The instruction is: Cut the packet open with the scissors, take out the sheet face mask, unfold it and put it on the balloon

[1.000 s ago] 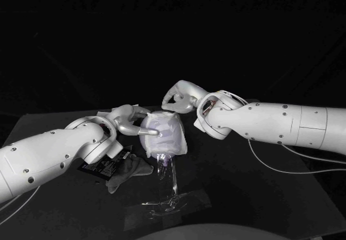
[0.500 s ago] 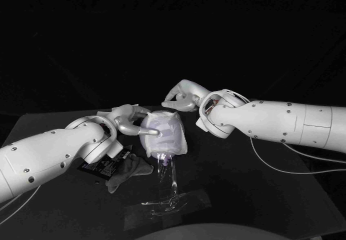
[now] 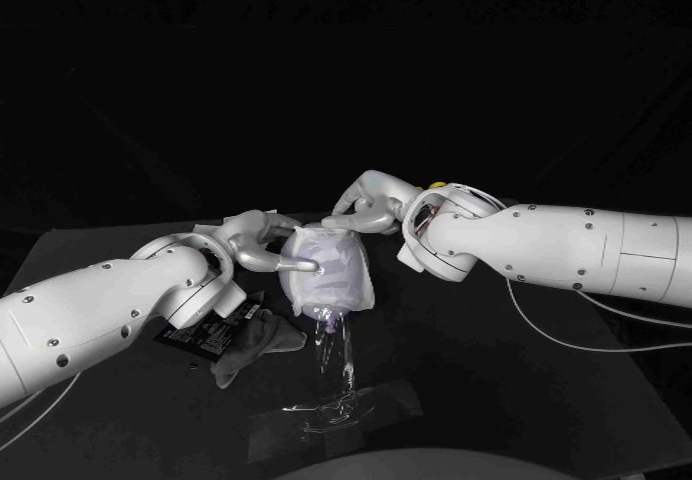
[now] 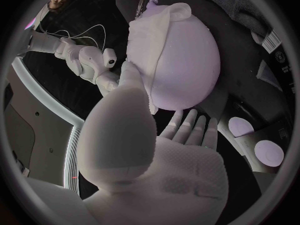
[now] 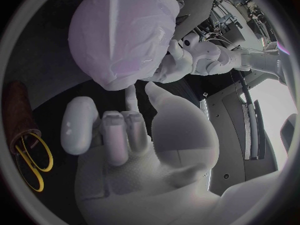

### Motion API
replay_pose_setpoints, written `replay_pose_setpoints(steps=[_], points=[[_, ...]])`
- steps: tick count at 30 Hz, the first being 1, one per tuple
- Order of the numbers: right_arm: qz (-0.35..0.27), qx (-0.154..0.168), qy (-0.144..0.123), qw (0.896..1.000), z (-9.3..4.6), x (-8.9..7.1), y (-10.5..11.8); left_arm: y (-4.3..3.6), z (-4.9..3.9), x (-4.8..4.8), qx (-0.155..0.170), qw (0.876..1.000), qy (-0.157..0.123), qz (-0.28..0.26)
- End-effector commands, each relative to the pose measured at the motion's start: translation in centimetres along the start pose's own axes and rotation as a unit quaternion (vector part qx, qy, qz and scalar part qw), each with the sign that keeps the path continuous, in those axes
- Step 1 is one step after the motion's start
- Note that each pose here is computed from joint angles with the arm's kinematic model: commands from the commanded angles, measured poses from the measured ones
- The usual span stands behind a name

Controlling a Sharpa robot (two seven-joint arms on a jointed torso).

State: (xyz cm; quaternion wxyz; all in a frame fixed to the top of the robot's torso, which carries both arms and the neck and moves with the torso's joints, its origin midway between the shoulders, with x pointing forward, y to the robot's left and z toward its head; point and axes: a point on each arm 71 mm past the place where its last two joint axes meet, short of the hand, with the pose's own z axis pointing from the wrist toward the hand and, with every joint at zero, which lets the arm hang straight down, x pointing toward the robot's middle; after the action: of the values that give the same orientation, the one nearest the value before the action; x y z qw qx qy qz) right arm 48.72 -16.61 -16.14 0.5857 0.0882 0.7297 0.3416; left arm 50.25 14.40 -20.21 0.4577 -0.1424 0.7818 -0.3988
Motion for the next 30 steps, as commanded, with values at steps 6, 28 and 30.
replay_pose_setpoints(steps=[6,28,30], points=[[-0.007,0.013,0.024,1.0,0.36,0.45,-0.17,-0.14,0.03,0.18,0.002,1.0,0.005,0.003],[-0.019,0.015,0.054,0.998,0.47,1.11,-0.07,-0.07,-0.01,0.13,0.001,1.0,0.004,0.002],[-0.019,0.015,0.056,0.998,0.45,1.14,-0.07,-0.07,-0.01,0.13,0.001,1.0,0.004,0.002]])
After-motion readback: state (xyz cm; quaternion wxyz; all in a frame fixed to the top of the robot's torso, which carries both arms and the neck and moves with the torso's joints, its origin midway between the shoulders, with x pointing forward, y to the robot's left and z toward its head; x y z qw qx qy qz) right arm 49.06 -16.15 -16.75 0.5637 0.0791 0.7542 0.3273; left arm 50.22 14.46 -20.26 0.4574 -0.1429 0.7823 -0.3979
